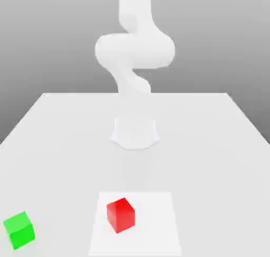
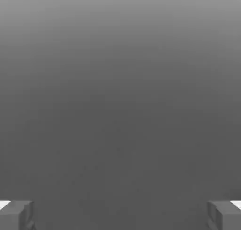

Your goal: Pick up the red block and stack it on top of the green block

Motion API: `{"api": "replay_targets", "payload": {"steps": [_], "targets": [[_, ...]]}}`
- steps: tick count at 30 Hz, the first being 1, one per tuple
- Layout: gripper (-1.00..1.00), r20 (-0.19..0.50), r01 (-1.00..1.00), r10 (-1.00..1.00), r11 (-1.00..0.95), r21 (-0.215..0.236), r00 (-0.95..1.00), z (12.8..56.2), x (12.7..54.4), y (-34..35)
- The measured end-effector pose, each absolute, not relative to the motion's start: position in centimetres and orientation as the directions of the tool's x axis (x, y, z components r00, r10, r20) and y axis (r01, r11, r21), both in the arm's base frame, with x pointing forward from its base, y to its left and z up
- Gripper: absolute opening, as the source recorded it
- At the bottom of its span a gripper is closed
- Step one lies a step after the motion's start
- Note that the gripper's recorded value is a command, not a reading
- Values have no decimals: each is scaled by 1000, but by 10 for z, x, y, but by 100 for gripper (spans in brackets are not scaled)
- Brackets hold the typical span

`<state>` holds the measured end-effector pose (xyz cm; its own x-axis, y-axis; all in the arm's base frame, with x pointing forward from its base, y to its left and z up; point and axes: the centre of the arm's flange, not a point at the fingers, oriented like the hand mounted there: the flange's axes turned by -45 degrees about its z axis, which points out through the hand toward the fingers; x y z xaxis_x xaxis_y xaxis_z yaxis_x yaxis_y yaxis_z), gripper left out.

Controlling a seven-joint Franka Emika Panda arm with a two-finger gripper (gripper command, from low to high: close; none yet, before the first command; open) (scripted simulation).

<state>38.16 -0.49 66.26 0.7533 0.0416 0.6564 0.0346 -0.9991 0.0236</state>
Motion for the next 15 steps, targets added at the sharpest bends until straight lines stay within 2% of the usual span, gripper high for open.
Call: {"api": "replay_targets", "payload": {"steps": [4,8,15], "targets": [[0,541,120,137,-991,66,830,576,427,-12],[0,420,211,227,-974,86,879,487,451,-17],[0,195,375,381,-925,69,904,334,452,-26]]}}
